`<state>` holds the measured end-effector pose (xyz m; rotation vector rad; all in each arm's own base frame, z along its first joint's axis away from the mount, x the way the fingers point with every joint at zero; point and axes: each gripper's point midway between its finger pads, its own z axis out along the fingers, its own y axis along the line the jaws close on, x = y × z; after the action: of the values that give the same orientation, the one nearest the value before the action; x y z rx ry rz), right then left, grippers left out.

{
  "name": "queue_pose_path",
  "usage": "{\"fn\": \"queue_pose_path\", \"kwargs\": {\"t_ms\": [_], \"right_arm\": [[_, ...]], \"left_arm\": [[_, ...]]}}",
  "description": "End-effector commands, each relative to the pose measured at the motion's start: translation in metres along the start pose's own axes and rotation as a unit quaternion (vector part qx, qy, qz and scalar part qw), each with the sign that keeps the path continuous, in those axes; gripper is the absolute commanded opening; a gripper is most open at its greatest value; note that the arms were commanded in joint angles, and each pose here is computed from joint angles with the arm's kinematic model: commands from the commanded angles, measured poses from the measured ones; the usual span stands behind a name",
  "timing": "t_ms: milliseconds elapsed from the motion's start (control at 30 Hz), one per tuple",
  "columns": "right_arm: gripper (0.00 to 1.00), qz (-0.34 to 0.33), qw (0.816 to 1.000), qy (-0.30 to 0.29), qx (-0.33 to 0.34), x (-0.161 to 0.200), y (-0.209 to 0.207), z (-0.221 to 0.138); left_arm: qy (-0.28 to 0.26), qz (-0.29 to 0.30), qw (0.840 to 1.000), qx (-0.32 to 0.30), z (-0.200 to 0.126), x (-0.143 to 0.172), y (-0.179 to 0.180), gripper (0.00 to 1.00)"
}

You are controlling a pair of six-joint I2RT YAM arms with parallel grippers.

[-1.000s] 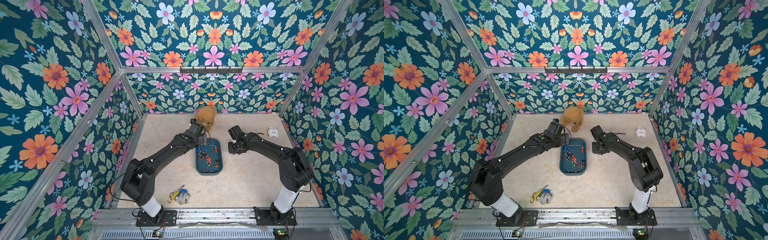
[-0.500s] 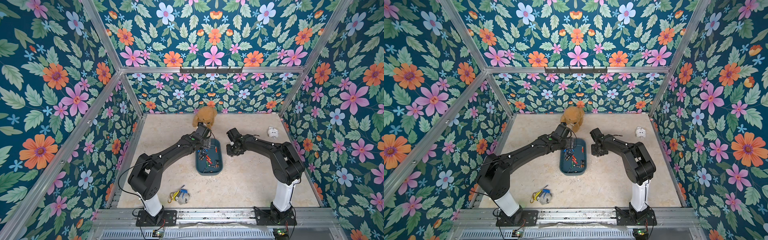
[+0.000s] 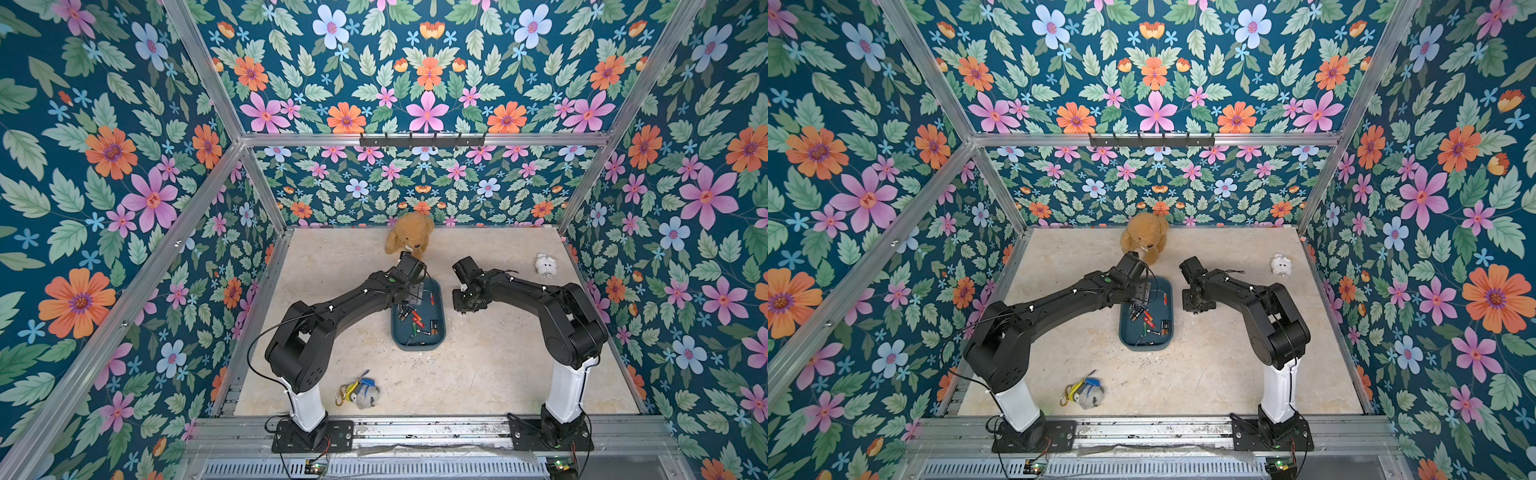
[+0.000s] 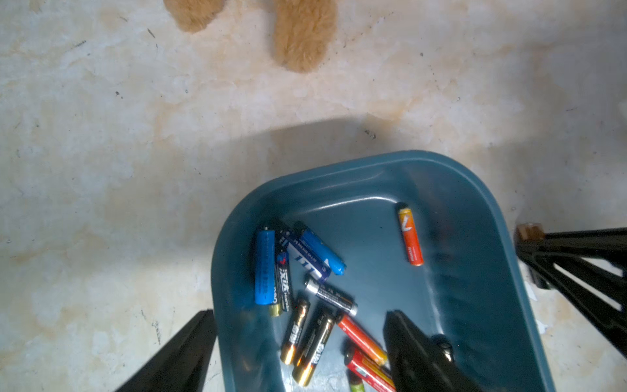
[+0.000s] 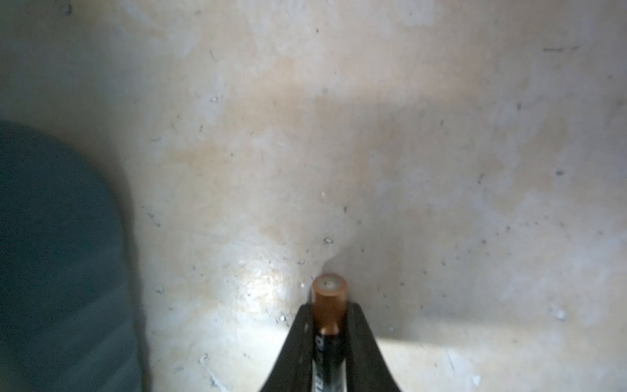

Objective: Take the batteries out of the storage box
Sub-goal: Place the battery at the center of the board.

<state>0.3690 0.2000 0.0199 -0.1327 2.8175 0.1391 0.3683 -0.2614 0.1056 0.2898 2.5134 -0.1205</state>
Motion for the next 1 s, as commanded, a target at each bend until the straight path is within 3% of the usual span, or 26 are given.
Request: {"fn": "queue_pose_path", "kwargs": {"t_ms": [0,533,967], "right_arm": [[0.22,-0.006,1.0,0.002,0.001,0.001,0.0,0.0],[0.29,-0.003,1.0,-0.021,0.0,-0.014,0.002,-0.022],[0.31,0.005,0.998,-0.061,-0.003,-0.04,0.006,-0.061]], "left_arm": [[0.008,0.013,1.0,-0.013,0.002,0.003,0.003,0.82],[0.04,0.034,0.998,-0.025,0.016,0.021,0.002,0.74],[0.079,0.043,0.996,-0.005,0.026,0.042,-0.006,0.49]]}}
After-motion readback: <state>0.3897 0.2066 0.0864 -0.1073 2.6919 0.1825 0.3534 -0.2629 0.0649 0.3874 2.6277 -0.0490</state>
